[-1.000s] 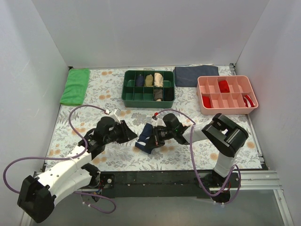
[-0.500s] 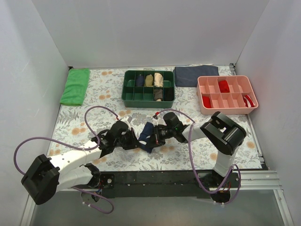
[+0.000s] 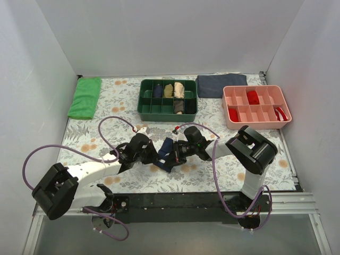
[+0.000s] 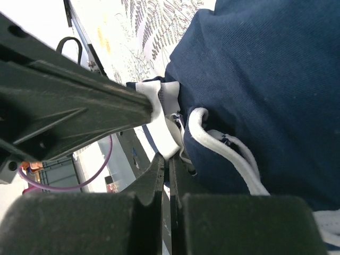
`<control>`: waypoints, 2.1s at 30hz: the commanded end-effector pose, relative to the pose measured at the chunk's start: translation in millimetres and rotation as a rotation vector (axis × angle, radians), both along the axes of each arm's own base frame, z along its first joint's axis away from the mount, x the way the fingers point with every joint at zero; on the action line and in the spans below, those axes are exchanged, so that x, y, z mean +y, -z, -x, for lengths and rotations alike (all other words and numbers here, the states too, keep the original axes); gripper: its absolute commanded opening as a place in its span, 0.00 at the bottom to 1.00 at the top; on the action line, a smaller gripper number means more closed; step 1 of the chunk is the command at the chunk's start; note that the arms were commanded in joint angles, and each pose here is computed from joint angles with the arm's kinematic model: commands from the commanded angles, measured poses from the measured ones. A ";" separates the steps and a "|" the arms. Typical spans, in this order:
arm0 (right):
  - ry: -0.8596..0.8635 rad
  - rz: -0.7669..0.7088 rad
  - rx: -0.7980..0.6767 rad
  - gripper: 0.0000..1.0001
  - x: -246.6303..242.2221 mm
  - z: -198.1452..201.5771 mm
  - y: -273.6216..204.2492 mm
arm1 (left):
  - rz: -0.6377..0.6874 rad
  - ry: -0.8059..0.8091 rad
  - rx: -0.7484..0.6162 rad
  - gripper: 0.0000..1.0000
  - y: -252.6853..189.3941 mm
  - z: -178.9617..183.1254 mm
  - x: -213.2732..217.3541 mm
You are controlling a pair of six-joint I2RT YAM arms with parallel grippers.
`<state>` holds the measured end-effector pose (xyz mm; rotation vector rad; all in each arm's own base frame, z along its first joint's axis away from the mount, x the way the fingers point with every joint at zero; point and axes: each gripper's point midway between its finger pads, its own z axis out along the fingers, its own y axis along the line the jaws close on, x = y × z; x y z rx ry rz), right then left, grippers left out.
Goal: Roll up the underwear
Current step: Roll the underwear to the center of the board.
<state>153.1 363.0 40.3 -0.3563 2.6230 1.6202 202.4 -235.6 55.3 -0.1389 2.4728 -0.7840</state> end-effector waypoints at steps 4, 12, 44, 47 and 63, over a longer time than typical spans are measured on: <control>-0.012 -0.001 -0.010 0.01 2.4 -3.0 1.8 | 0.019 -0.006 -0.047 0.00 -8.2 -11.3 -9.3; -0.004 0.007 -0.008 0.01 2.4 -4.9 4.5 | 0.058 -0.012 -0.126 0.00 -53.3 -16.4 -8.4; 0.001 0.015 -0.020 0.01 2.8 -7.5 2.4 | -0.016 -0.013 0.069 0.00 9.4 12.6 0.5; -0.001 0.016 -0.015 0.01 2.4 -6.6 3.0 | -0.023 -0.039 0.044 0.00 11.0 4.2 0.5; -0.005 0.035 -0.196 0.25 -2.3 -16.7 -8.7 | -0.103 -0.095 0.116 0.00 47.8 2.7 6.9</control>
